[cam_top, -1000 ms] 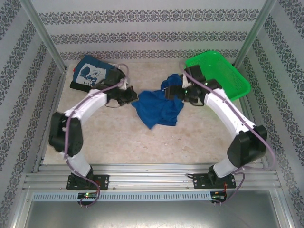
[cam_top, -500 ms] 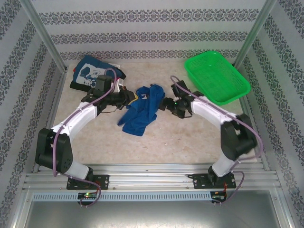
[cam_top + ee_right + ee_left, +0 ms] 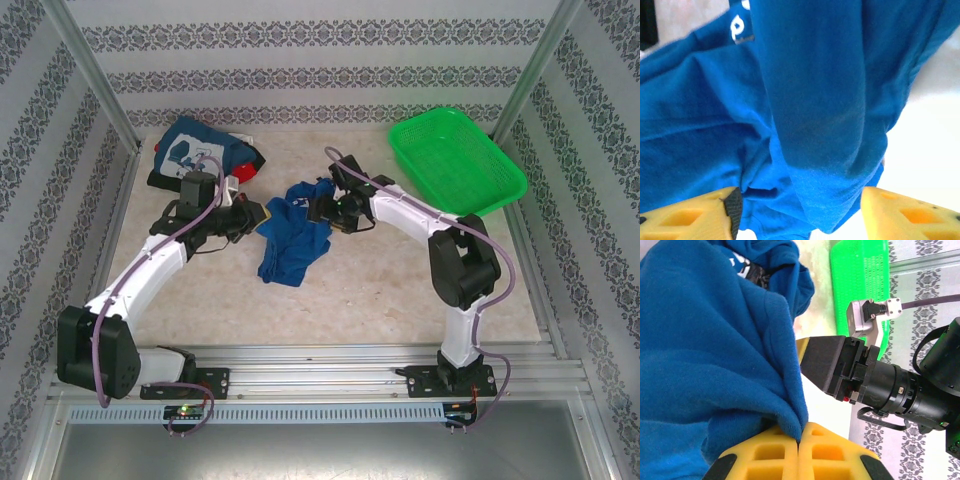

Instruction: Fold and stack the t-shirts

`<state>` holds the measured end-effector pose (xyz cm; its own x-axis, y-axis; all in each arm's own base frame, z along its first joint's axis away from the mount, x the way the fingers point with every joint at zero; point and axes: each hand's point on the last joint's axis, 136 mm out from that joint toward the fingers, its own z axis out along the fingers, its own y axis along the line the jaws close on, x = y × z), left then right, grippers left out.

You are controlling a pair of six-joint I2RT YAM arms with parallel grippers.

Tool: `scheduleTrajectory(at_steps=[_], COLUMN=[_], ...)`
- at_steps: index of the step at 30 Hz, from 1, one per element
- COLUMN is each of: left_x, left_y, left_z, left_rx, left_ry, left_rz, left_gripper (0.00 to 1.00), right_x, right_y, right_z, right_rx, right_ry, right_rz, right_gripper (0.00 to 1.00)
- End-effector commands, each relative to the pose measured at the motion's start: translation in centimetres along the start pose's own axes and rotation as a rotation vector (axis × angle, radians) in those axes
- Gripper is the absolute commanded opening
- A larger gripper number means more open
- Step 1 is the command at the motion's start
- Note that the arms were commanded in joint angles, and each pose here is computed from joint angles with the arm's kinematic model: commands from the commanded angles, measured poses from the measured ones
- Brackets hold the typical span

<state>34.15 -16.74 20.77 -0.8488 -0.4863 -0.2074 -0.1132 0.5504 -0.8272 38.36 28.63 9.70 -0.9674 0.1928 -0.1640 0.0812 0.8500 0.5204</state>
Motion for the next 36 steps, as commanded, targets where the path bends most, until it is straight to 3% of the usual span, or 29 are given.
scheduleTrajectory(at_steps=[1,5,11,15,22,30,36], left_x=[0.1,0.1,0.1,0.8,2.6,5.6,7.6], left_y=[1.2,2.1,3.8,5.3,7.1,6.2,9.4], left_z=[-0.9,-1.3,-2.1,-3.2,-4.2,-4.2,-3.6], left_rx=[-0.035,-0.053,-0.077,-0.114,-0.121,-0.028,-0.122], left_ry=[-0.015,-0.018,-0.026,-0.024,-0.025,0.033,0.055], left_rz=[0.007,0.01,0.01,0.017,-0.017,0.006,-0.025], left_gripper=[0.0,0.0,0.0,0.0,0.0,0.0,0.0], right_x=[1.1,1.3,0.8,-2.1,-5.3,-9.5,-9.5], right_y=[-1.3,-0.5,-2.6,-3.1,-3.9,-0.7,4.6], right_z=[1.8,2.7,1.8,-3.4,-11.7,-15.6,-15.0], right_rx=[0.053,0.052,0.127,0.119,0.101,0.054,-0.007], right_ry=[0.04,0.067,0.048,-0.076,-0.172,-0.256,-0.189], right_rz=[0.014,-0.015,0.015,0.027,0.008,-0.108,-0.225], right_gripper=[0.55,0.38,0.0,0.0,0.0,0.0,0.0])
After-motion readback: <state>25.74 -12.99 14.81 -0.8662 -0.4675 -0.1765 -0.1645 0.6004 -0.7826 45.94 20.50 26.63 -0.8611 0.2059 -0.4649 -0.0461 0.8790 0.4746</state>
